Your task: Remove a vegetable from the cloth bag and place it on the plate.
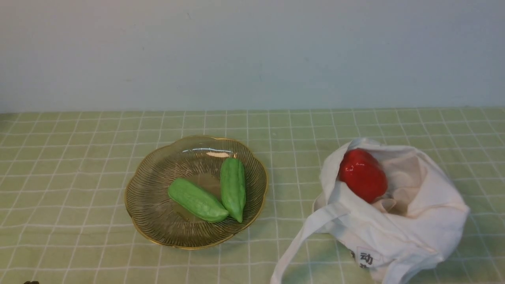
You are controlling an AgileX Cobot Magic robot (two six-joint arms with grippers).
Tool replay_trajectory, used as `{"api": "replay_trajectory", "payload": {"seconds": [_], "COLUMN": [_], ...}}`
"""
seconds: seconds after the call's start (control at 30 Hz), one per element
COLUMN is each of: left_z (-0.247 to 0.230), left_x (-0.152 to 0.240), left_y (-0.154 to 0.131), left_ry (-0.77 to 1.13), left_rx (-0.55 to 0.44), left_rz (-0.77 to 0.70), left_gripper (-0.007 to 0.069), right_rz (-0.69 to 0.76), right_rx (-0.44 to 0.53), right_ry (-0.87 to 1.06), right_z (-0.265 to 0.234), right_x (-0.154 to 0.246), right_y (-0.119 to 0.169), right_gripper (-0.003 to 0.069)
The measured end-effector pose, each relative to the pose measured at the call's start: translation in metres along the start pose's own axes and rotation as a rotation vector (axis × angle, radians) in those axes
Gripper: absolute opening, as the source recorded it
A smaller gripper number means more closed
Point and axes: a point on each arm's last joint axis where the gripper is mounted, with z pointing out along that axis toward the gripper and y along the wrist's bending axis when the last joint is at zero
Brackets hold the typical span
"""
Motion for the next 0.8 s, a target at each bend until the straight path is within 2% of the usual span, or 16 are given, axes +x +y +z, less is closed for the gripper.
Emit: {"api": "replay_trajectory", "payload": {"seconds": [0.8], "left_z": [0.0], "left_x": [0.0], "left_y": [0.0], "left_ry": [0.0], "left_rx": [0.0], "left_rz": [0.0], "left_gripper": [-0.0005], "right_rz": [0.003], "right_rx": [0.007], "right_ry": [0.0], "right_z": [0.0], "right_x": [0.0], "right_y": [-0.0004], "right_gripper": [-0.0012]}}
